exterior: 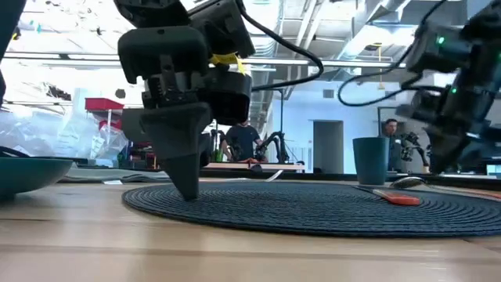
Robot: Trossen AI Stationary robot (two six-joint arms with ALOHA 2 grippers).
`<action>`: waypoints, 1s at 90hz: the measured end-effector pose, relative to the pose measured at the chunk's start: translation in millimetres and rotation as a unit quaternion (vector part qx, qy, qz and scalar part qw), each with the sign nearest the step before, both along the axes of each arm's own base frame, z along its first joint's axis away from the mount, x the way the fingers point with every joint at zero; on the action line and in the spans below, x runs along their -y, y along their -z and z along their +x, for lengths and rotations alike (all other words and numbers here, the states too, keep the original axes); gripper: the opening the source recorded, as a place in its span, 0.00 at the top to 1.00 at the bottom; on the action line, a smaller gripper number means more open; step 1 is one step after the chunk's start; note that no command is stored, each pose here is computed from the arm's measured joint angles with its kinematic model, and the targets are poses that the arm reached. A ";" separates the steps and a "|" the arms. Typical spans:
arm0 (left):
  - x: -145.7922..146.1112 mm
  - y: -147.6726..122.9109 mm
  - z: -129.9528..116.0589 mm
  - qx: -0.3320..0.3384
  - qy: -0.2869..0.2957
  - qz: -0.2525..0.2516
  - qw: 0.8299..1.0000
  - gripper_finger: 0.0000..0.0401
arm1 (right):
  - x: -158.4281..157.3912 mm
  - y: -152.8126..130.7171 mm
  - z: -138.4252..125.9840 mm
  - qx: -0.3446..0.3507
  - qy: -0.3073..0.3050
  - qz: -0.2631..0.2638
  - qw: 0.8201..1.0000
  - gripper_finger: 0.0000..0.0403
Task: Set table place
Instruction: Put the orange spoon to the right of the orange table knife on the blue tablemat
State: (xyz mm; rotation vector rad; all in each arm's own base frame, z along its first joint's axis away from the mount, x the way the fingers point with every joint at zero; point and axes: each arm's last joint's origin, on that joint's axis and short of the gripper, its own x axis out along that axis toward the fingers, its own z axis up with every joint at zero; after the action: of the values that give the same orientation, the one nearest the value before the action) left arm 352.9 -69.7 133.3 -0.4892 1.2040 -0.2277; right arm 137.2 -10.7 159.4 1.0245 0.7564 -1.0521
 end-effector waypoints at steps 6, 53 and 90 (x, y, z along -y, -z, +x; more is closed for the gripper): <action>-0.5 -0.1 0.3 0.001 0.000 0.000 1.000 1.00 | -7.8 -4.5 4.9 0.033 -0.028 0.001 0.999 0.96; -1.4 -0.1 0.5 0.001 -0.002 0.000 1.000 1.00 | -19.0 29.7 4.4 0.131 -0.007 0.086 0.988 0.45; -1.5 0.1 0.1 0.001 0.002 0.002 1.000 1.00 | -11.2 33.0 6.6 0.162 0.007 0.077 0.984 0.77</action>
State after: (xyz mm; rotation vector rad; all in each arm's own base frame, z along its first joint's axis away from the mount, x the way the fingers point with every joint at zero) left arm 353.0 -68.3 133.2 -0.4826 1.2030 -0.2293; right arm 143.7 0.5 126.3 1.2972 0.5702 -0.8195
